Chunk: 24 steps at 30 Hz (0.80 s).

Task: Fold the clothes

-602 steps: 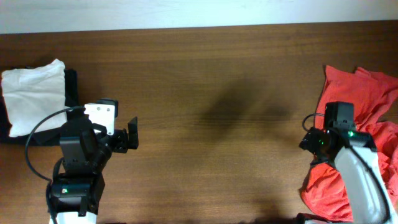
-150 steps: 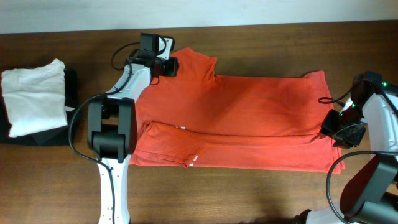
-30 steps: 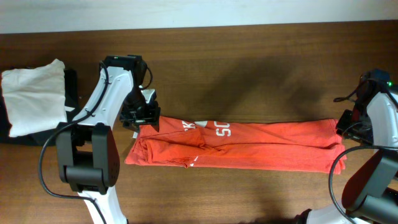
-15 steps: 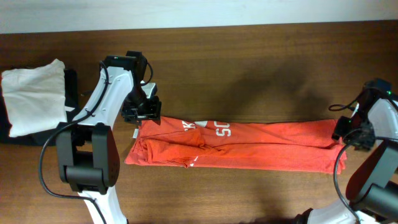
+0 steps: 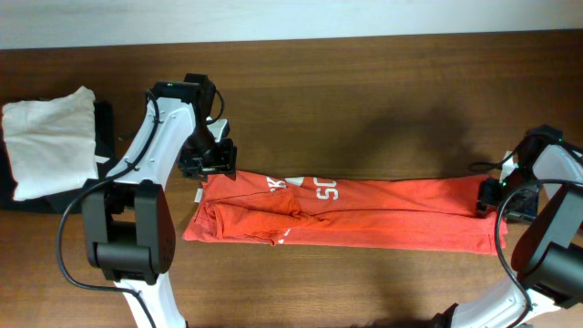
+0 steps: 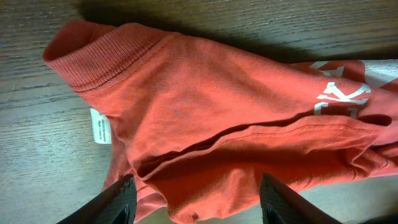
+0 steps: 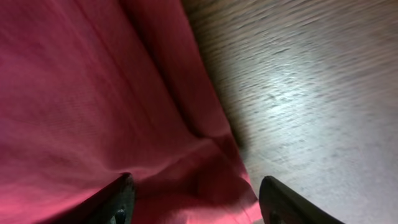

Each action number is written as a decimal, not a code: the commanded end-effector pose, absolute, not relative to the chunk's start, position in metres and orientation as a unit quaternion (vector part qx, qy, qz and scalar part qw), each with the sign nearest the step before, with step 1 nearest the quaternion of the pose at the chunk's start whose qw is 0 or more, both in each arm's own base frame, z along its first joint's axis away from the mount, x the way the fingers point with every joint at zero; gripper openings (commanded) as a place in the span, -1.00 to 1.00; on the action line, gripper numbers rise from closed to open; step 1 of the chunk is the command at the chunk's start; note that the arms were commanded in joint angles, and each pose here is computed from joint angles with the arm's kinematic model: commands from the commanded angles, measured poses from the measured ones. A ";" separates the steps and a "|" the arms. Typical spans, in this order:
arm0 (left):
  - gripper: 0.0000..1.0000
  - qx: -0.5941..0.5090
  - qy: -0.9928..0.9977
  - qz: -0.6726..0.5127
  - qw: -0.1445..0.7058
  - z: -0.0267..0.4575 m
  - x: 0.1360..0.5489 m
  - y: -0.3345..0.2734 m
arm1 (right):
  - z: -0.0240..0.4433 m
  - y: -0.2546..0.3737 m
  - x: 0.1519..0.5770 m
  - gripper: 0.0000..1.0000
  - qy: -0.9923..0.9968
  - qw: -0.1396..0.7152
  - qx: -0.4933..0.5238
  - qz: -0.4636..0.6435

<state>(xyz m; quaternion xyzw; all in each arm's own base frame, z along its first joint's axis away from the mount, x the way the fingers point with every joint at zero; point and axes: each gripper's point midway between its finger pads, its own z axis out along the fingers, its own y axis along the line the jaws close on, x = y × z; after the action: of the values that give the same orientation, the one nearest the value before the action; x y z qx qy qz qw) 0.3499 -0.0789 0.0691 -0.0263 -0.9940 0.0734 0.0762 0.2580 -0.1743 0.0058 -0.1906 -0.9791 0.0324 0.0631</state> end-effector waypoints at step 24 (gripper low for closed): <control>0.00 0.097 -0.992 0.079 -0.016 -0.014 0.375 -0.057 | -0.007 -0.174 0.280 -0.62 -0.975 0.010 -0.222 0.017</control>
<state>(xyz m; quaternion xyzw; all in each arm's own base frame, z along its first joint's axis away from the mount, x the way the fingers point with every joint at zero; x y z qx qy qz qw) 0.3659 -0.0731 0.0024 0.0408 -0.9954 0.0859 -0.0067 0.2767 -0.1721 -0.0015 -0.2048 -0.9785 0.0138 0.0202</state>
